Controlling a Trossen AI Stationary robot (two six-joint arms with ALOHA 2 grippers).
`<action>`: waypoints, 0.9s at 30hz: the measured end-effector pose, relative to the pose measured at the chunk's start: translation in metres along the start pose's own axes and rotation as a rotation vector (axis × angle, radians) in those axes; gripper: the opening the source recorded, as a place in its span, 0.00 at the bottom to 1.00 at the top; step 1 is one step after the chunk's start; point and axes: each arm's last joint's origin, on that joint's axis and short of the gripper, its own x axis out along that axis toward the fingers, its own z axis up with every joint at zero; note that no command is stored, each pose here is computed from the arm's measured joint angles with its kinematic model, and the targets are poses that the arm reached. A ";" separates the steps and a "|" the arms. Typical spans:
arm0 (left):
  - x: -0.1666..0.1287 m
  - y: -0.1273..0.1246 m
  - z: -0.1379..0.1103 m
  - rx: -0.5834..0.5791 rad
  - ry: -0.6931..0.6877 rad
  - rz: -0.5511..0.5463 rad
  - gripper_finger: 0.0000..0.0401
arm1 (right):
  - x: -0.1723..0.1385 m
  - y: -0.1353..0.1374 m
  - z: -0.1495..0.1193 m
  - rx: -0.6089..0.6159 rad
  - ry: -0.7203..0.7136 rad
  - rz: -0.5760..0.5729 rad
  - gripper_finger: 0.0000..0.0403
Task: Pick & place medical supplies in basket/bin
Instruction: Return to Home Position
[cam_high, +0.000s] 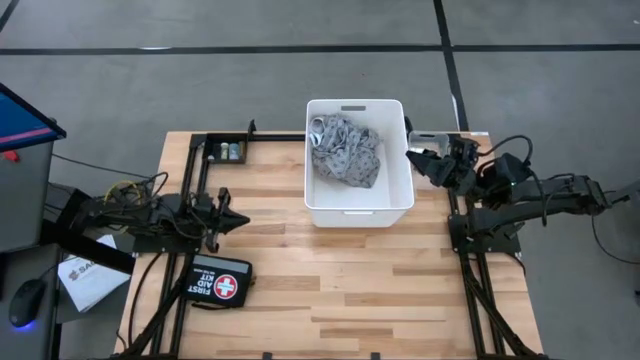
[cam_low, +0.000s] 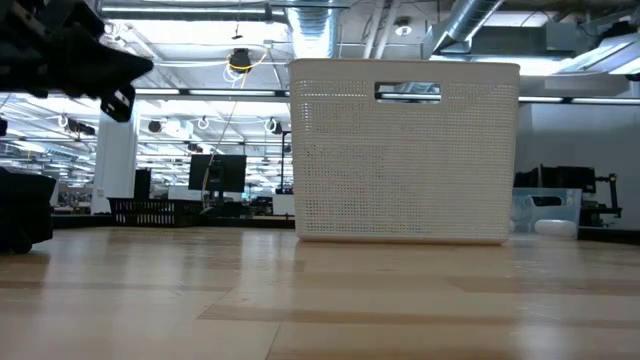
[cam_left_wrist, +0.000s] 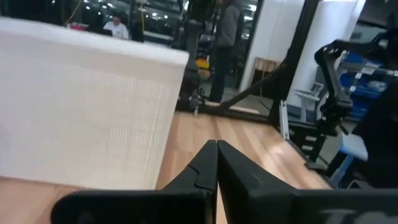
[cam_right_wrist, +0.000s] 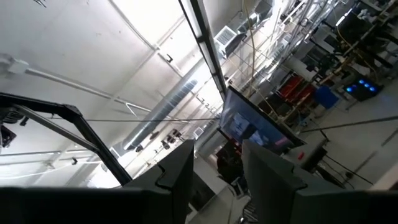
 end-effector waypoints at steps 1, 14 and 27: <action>0.001 0.001 -0.003 -0.004 0.003 -0.002 0.00 | 0.001 0.001 0.001 0.000 -0.003 0.003 0.33; 0.001 0.010 -0.001 0.056 -0.005 0.029 0.00 | 0.009 -0.002 -0.007 -0.006 0.029 -0.022 0.33; 0.004 0.012 -0.006 0.051 0.048 0.062 0.00 | 0.018 -0.008 -0.016 -0.104 0.053 -0.034 0.33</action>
